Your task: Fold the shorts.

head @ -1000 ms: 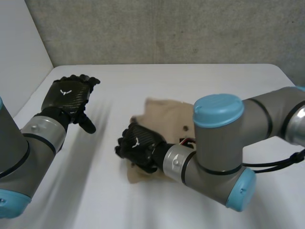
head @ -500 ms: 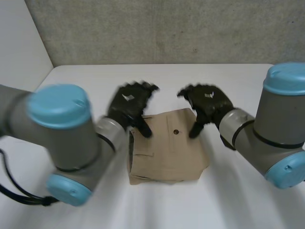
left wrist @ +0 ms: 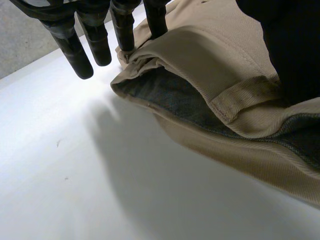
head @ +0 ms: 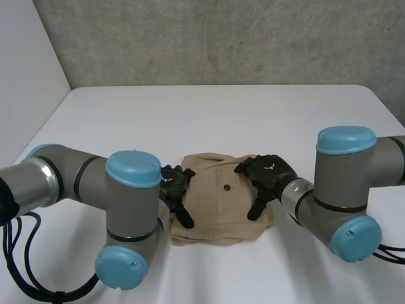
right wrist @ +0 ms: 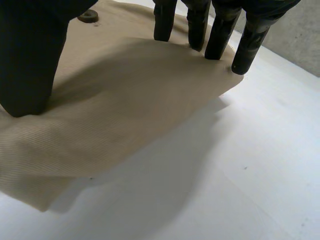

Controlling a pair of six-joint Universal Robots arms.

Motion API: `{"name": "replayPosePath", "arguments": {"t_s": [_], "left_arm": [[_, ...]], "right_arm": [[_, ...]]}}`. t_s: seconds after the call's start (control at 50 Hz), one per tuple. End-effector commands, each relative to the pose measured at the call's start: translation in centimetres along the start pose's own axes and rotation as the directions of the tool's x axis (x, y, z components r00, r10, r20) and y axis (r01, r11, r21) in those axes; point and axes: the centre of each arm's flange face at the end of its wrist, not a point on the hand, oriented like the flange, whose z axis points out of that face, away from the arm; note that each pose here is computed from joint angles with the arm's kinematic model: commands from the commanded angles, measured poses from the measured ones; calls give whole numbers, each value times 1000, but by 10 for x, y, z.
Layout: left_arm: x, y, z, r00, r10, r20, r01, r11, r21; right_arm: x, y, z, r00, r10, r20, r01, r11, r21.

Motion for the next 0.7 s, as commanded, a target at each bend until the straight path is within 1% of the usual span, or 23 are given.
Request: {"name": "replayPosePath", "arguments": {"t_s": [0.02, 0.08, 0.1, 0.16, 0.18, 0.24, 0.26, 0.32, 0.34, 0.4, 0.42, 0.5, 0.6, 0.7], "left_arm": [[1, -30, -12, 1000, -14, -10, 15, 996, 93], [-5, -55, -26, 999, -34, -9, 35, 986, 166], [-9, -70, -36, 999, -45, -11, 46, 977, 210], [-16, -93, -51, 998, -63, -12, 64, 959, 277], [-22, -107, -63, 997, -80, -7, 78, 944, 320], [-35, -133, -86, 994, -109, 7, 97, 910, 403], [-46, -148, -99, 991, -129, 24, 105, 888, 448], [-68, -166, -115, 984, -163, 64, 109, 856, 505], [-84, -174, -124, 977, -188, 99, 110, 846, 522], [-104, -181, -134, 967, -208, 146, 106, 852, 512], [-116, -182, -139, 961, -216, 173, 106, 865, 490], [-127, -177, -143, 955, -224, 194, 126, 900, 418], [-129, -179, -144, 951, -266, 156, 181, 890, 419], [-127, -177, -143, 955, -269, 128, 196, 891, 410]], "right_arm": [[8, -26, -12, 999, -19, -35, 22, 997, 79], [14, -43, -22, 998, -11, -59, 19, 991, 134], [18, -54, -29, 997, -13, -81, 27, 984, 173], [27, -70, -38, 991, 0, -137, 32, 974, 226], [35, -78, -44, 982, 23, -189, 27, 966, 257], [45, -94, -58, 962, 57, -267, 29, 952, 306], [51, -108, -71, 944, 78, -322, 40, 938, 344], [61, -126, -92, 915, 112, -388, 56, 916, 397], [69, -135, -103, 896, 132, -424, 66, 905, 421], [88, -144, -119, 860, 156, -486, 81, 899, 431], [90, -145, -122, 857, 154, -491, 82, 901, 426], [97, -151, -135, 853, 148, -500, 63, 922, 381], [105, -152, -140, 847, 145, -511, 54, 934, 354], [107, -152, -140, 846, 147, -512, 51, 934, 353]]}}
